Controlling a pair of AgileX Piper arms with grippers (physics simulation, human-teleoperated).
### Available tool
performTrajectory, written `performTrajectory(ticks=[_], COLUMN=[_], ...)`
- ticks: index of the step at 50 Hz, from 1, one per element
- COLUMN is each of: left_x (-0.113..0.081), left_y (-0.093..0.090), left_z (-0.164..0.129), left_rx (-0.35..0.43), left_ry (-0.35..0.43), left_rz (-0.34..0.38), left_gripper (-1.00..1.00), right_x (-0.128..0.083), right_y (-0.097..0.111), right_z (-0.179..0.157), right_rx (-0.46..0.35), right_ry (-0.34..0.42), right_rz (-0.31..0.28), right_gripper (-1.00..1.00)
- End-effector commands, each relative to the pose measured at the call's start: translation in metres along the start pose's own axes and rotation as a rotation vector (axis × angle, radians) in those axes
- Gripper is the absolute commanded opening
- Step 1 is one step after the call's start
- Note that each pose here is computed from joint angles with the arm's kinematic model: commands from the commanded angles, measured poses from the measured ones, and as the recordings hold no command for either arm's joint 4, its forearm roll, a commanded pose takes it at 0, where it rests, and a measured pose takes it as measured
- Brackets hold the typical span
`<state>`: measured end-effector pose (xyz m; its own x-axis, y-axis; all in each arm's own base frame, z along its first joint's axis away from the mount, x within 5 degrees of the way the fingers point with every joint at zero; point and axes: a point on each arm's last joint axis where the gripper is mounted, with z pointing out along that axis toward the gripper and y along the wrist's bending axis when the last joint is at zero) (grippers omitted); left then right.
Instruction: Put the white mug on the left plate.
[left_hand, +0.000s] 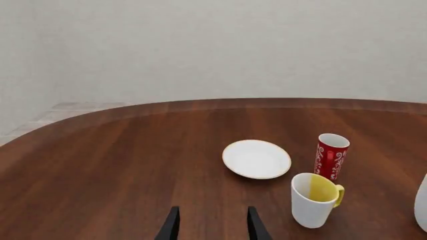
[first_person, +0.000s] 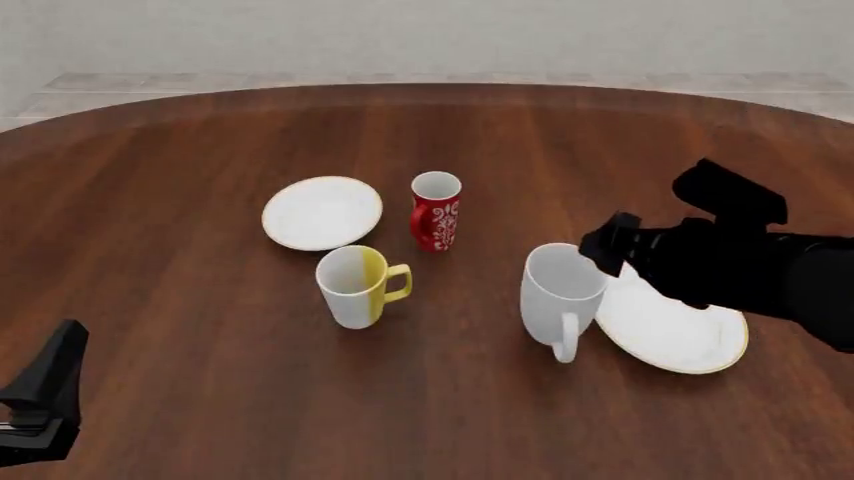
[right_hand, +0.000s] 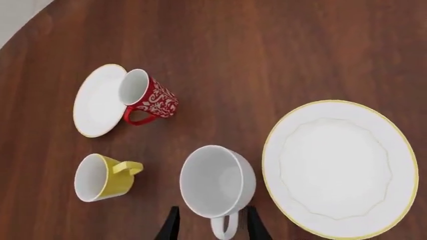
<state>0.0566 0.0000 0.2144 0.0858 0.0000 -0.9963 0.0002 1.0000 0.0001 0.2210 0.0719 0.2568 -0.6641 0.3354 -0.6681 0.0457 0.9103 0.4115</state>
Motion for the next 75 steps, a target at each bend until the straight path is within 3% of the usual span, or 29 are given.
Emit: performTrajectory(ticks=[1, 25, 59, 75], left_x=[0.0, 0.0, 0.0, 0.0], left_y=[0.0, 0.0, 0.0, 0.0], left_z=[0.0, 0.0, 0.0, 0.0], left_rx=[0.0, 0.0, 0.0, 0.0], left_ry=[0.0, 0.0, 0.0, 0.0], left_rz=[0.0, 0.0, 0.0, 0.0], left_gripper=[1.0, 1.0, 1.0, 1.0], right_x=[0.01, 0.036, 0.058, 0.059], right_y=[-0.005, 0.007, -0.008, 0.001], right_z=[0.012, 0.033, 0.052, 0.056], right_rx=[0.014, -0.012, 0.025, 0.016], right_ry=[0.031, 0.122, 0.159, 0.183], right_rz=[0.023, 0.036, 0.075, 0.057], right_gripper=[1.0, 1.0, 1.0, 1.0])
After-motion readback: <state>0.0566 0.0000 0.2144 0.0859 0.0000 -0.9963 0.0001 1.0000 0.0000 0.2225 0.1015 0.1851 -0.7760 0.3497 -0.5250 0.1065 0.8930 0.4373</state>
